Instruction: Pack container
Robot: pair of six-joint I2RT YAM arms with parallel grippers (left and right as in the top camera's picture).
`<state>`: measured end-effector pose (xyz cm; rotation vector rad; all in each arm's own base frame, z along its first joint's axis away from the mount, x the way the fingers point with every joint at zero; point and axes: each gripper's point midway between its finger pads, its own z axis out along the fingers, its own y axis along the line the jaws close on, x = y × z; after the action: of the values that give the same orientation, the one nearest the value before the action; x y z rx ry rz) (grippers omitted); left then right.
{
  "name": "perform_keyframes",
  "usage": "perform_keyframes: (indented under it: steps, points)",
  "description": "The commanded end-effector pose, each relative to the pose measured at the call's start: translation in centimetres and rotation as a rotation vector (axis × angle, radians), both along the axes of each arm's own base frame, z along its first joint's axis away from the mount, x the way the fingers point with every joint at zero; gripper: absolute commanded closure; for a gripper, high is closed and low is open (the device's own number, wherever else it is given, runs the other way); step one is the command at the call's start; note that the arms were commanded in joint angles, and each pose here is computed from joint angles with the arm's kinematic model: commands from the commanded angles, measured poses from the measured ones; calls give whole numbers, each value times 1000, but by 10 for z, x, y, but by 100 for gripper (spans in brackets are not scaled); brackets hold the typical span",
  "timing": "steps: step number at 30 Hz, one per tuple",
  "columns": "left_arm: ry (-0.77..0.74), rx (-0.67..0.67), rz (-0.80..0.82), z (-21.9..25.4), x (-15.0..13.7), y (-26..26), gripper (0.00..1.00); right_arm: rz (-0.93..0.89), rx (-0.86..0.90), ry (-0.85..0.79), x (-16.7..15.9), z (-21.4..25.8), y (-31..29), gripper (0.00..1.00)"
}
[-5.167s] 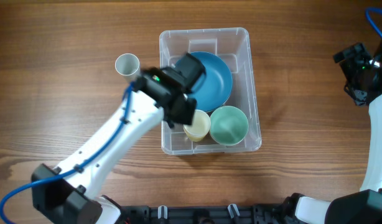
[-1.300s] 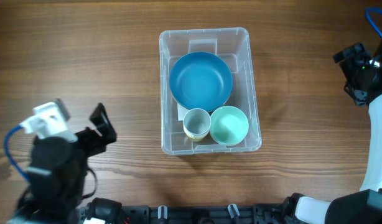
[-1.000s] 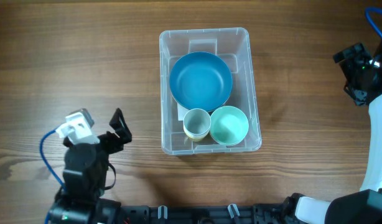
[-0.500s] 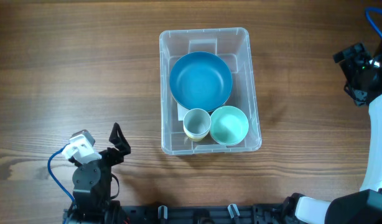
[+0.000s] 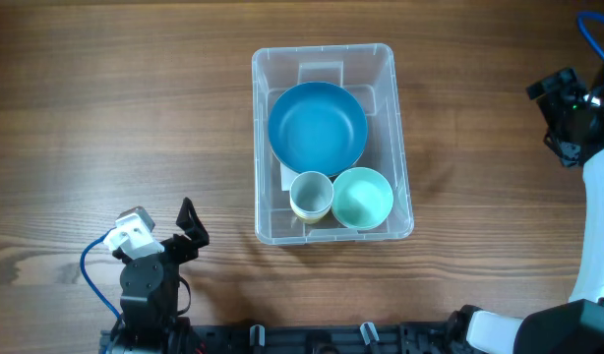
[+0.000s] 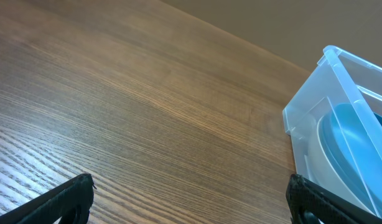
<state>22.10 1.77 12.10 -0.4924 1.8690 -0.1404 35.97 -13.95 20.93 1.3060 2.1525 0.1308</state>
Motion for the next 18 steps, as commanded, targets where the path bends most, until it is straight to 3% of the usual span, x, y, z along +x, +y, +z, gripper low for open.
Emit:
perform_keyframes:
  steps: [1, 6, 10, 16, 18]
  points:
    - [-14, -16, 4, 1, 0, 0, 0, -14, 4, 11, 1, -5, -1, 1]
    - [-14, -16, 4, 1, 0, 0, 0, -14, 3, 8, 1, -4, -1, 0]
    - [-14, -16, 4, 1, 0, 0, 0, 18, -29, -77, -8, 28, 15, 0]
    - [-14, -16, 4, 1, 0, 0, 0, -1, -263, -202, -48, 94, 35, 0]
    - [-14, -16, 4, 1, 0, 0, 0, 87, -368, -266, -52, 111, 46, 0]
